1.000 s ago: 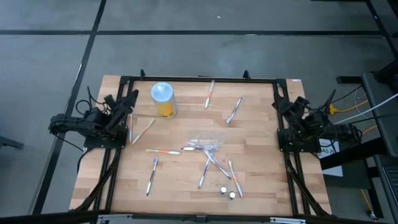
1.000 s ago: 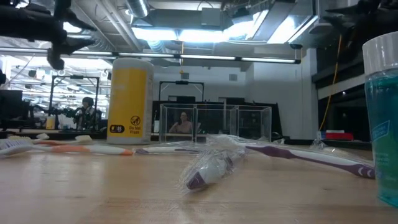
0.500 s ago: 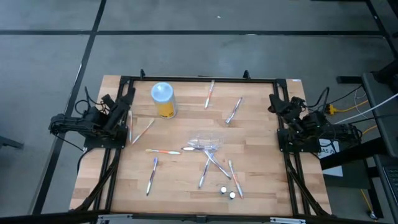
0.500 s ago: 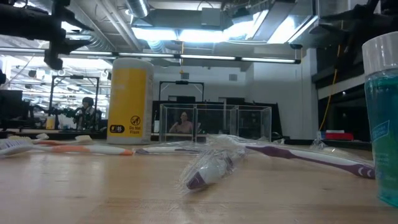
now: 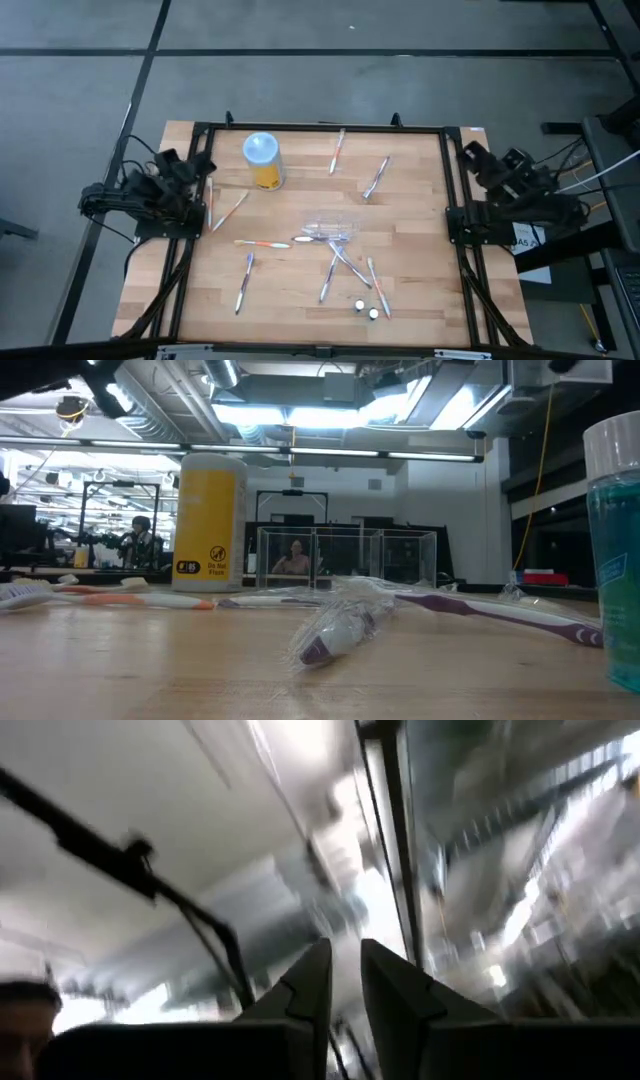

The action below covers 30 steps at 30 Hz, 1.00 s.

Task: Pick & Place toothbrushing station
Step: Put the blue mouthwash into the middle compartment of the transparent organizer

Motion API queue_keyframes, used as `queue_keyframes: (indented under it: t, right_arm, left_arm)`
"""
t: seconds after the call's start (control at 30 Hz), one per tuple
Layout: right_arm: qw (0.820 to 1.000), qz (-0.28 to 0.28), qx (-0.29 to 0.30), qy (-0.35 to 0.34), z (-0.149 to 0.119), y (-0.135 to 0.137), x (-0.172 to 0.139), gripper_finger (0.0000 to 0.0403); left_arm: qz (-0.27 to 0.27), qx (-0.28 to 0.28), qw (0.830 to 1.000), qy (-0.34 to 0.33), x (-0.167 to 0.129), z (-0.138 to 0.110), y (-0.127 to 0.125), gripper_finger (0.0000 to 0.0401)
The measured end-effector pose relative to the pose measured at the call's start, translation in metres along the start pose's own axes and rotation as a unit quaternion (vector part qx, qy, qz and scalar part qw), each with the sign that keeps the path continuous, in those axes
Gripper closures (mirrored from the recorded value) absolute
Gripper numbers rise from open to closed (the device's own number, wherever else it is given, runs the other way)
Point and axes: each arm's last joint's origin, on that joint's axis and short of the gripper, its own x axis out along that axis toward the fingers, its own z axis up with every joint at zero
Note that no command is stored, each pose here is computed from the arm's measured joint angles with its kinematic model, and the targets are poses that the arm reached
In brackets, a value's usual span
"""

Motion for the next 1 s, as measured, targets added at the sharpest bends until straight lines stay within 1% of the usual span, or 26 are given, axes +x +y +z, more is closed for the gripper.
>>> queue_keyframes:
  t: [0.03,0.07,0.17,0.2,0.27,0.3,0.33,0.4,0.43,0.47,0.53,0.57,0.6,0.67,0.73,0.77,0.83,0.87,0.97,1.0]
  right_arm:
    - [0.999,-0.012,0.005,0.039,0.004,0.004,0.011,0.0342]
    - [0.997,-0.022,0.010,0.071,0.007,0.008,0.022,0.0342]
    - [0.988,-0.028,0.017,0.153,0.016,0.019,0.060,0.0342]
    - [0.983,-0.025,0.020,0.181,0.018,0.022,0.073,0.0342]
    - [0.969,-0.025,0.038,0.245,0.020,0.029,0.098,0.0342]
    - [0.957,-0.032,0.055,0.283,0.020,0.031,0.109,0.0342]
    - [0.942,-0.045,0.076,0.325,0.018,0.032,0.119,0.0342]
    - [0.903,-0.080,0.121,0.404,0.013,0.033,0.136,0.0342]
    - [0.880,-0.099,0.139,0.443,0.011,0.033,0.142,0.0342]
    - [0.854,-0.117,0.158,0.481,0.006,0.032,0.148,0.0342]
    - [0.802,-0.134,0.188,0.550,-0.007,0.033,0.159,0.0342]
    - [0.773,-0.148,0.197,0.585,-0.015,0.032,0.160,0.0342]
    - [0.743,-0.161,0.201,0.617,-0.024,0.031,0.161,0.0342]
    - [0.692,-0.173,0.196,0.673,-0.037,0.033,0.162,0.0342]
    - [0.626,-0.188,0.185,0.734,-0.051,0.036,0.155,0.0342]
    - [0.599,-0.186,0.178,0.758,-0.060,0.037,0.152,0.0342]
    - [0.556,-0.171,0.162,0.797,-0.077,0.043,0.148,0.0342]
    - [0.541,-0.157,0.154,0.811,-0.083,0.048,0.145,0.0342]
    - [0.509,-0.102,0.133,0.845,-0.102,0.066,0.139,0.0342]
    - [0.496,-0.082,0.125,0.856,-0.109,0.073,0.136,0.0342]
  left_arm:
    - [-0.001,-0.012,1.000,-0.014,0.000,0.002,-0.001,0.0258]
    - [-0.012,-0.017,1.000,-0.014,0.000,0.003,-0.003,0.0258]
    - [-0.081,-0.014,0.996,0.020,0.007,0.008,-0.018,0.0258]
    - [-0.096,-0.013,0.995,0.031,0.010,0.009,-0.023,0.0258]
    - [-0.104,0.003,0.993,0.055,0.022,0.010,-0.034,0.0258]
    - [-0.104,0.011,0.992,0.070,0.028,0.010,-0.040,0.0258]
    - [-0.103,0.021,0.991,0.087,0.036,0.010,-0.046,0.0258]
    - [-0.095,0.045,0.986,0.131,0.054,0.007,-0.058,0.0258]
    - [-0.086,0.062,0.982,0.159,0.063,0.004,-0.063,0.0258]
    - [-0.075,0.079,0.976,0.189,0.072,-0.001,-0.066,0.0258]
    - [-0.054,0.111,0.963,0.239,0.090,-0.009,-0.073,0.0258]
    - [-0.041,0.122,0.958,0.258,0.099,-0.013,-0.076,0.0258]
    - [-0.031,0.128,0.953,0.273,0.108,-0.017,-0.079,0.0258]
    - [-0.017,0.128,0.946,0.297,0.125,-0.026,-0.084,0.0257]
    - [0.004,0.120,0.938,0.326,0.141,-0.038,-0.088,0.0257]
    - [0.015,0.119,0.931,0.344,0.147,-0.044,-0.089,0.0257]
    - [0.044,0.125,0.910,0.393,0.157,-0.062,-0.090,0.0257]
    - [0.065,0.128,0.897,0.418,0.161,-0.072,-0.090,0.0257]
    - [0.144,0.131,0.852,0.485,0.167,-0.105,-0.086,0.0257]
    - [0.168,0.127,0.841,0.499,0.169,-0.115,-0.085,0.0257]
